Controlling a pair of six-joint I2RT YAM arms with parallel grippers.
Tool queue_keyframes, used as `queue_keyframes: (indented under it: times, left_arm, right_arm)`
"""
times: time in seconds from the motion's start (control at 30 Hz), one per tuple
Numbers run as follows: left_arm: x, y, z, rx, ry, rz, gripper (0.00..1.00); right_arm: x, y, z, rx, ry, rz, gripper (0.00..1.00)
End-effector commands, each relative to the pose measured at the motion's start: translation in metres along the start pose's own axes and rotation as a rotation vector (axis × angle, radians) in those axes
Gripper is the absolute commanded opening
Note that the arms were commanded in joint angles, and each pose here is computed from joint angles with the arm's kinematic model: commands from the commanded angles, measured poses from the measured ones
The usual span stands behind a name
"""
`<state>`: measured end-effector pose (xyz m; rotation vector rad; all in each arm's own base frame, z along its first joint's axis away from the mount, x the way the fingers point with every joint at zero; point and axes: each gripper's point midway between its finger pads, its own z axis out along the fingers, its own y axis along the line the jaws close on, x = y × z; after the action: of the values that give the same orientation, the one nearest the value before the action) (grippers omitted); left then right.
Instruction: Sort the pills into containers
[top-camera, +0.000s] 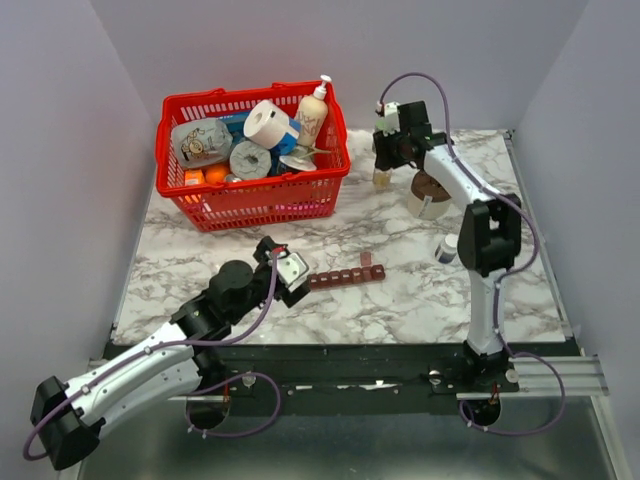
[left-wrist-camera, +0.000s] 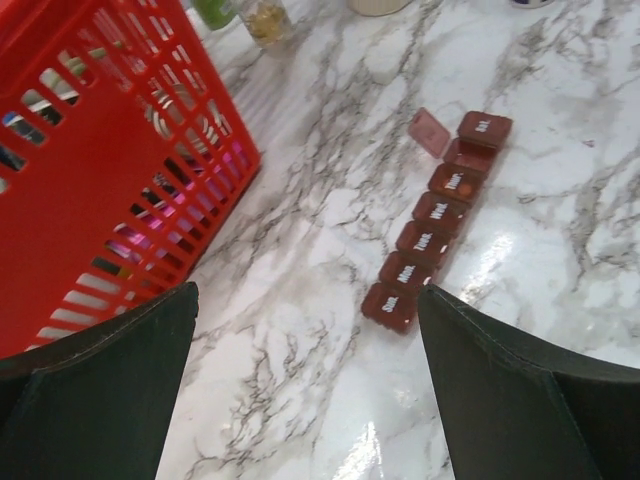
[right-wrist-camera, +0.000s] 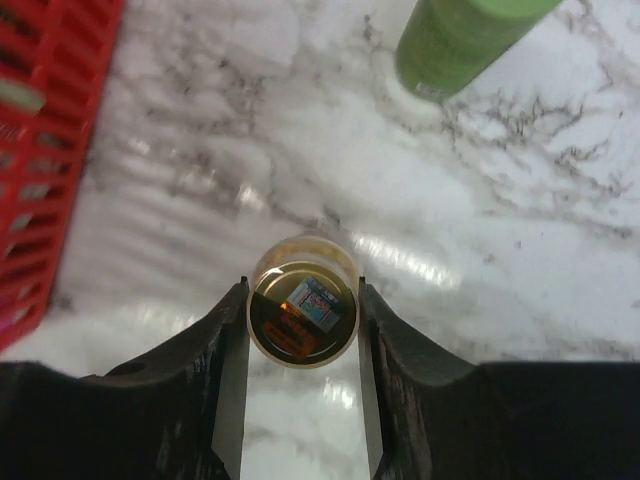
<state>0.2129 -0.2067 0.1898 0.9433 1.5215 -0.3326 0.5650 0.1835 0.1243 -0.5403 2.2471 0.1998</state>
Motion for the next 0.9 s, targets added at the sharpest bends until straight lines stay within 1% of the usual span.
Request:
queue_keyframes:
  times: [0.0,0.03,0.07,0.1,0.13,0.17,0.2,0.23,0.27,0.3,0.33,0.37,0.4,0.43,0.5,0.53,0.6,0.63,0.67,0.77,0.87]
  left_arm:
    - [-0.045,-0.025,0.003,0.166,-0.153,-0.064,0.99]
    - [-0.047,-0.028,0.005,0.182,-0.164,-0.065,0.99]
    - [-0.056,-0.029,0.005,0.192,-0.199,-0.065,0.99]
    - [-0.061,-0.034,0.005,0.222,-0.221,-0.069,0.99]
    - [-0.064,-0.035,0.007,0.233,-0.236,-0.066,0.99]
    - [-0.075,-0.034,0.007,0.232,-0.286,-0.069,0.99]
    - [-0.081,-0.037,0.008,0.247,-0.312,-0.078,0.99]
    - [-0.082,-0.043,0.009,0.278,-0.327,-0.076,0.99]
    - [-0.096,-0.041,0.009,0.274,-0.388,-0.072,0.99]
    - [-0.101,-0.041,0.010,0.280,-0.411,-0.073,0.99]
    - [-0.102,-0.044,0.014,0.294,-0.417,-0.090,0.99]
    - [-0.112,-0.042,0.015,0.287,-0.456,-0.095,0.99]
    - [-0.117,-0.041,0.016,0.286,-0.469,-0.110,0.99]
    - [-0.117,-0.040,0.023,0.281,-0.460,-0.146,0.99]
    - [-0.125,-0.036,0.029,0.259,-0.485,-0.177,0.99]
    - [-0.120,-0.036,0.036,0.251,-0.468,-0.194,0.99]
    - [-0.124,-0.031,0.041,0.211,-0.488,-0.247,0.99]
    - [-0.116,-0.038,0.047,0.224,-0.472,-0.264,0.99]
    - [-0.121,-0.037,0.047,0.216,-0.500,-0.273,0.99]
    - [-0.115,-0.049,0.056,0.222,-0.480,-0.281,0.99]
    - [-0.109,-0.050,0.066,0.195,-0.454,-0.272,0.99]
  right_arm:
    - [-0.059,0.030,-0.109,-0.133,-0.235,-0.089,0.20]
    - [-0.057,0.038,-0.126,-0.165,-0.248,-0.094,0.20]
    - [-0.028,0.056,-0.129,-0.255,-0.202,-0.087,0.20]
    - [-0.033,0.065,-0.161,-0.287,-0.250,-0.101,0.20]
    - [-0.026,0.075,-0.173,-0.335,-0.253,-0.104,0.20]
    - [0.004,0.095,-0.178,-0.442,-0.212,-0.100,0.20]
    - [0.003,0.106,-0.206,-0.488,-0.257,-0.124,0.20]
    - [0.016,0.117,-0.214,-0.547,-0.247,-0.127,0.20]
    - [0.025,0.135,-0.232,-0.652,-0.267,-0.152,0.21]
    - [0.051,0.147,-0.233,-0.705,-0.229,-0.149,0.20]
    - [0.053,0.156,-0.251,-0.731,-0.264,-0.183,0.20]
    - [0.061,0.164,-0.257,-0.760,-0.274,-0.215,0.20]
    - [0.078,0.174,-0.257,-0.791,-0.252,-0.223,0.20]
    - [0.081,0.179,-0.262,-0.808,-0.263,-0.237,0.20]
    - [0.085,0.188,-0.273,-0.846,-0.287,-0.250,0.20]
    - [0.090,0.191,-0.273,-0.858,-0.282,-0.241,0.20]
    - [0.088,0.195,-0.279,-0.874,-0.306,-0.241,0.20]
    - [0.088,0.196,-0.281,-0.879,-0.309,-0.238,0.20]
    - [0.090,0.200,-0.284,-0.902,-0.304,-0.228,0.20]
    - [0.090,0.206,-0.292,-0.941,-0.313,-0.214,0.20]
    - [0.091,0.209,-0.296,-0.961,-0.318,-0.205,0.20]
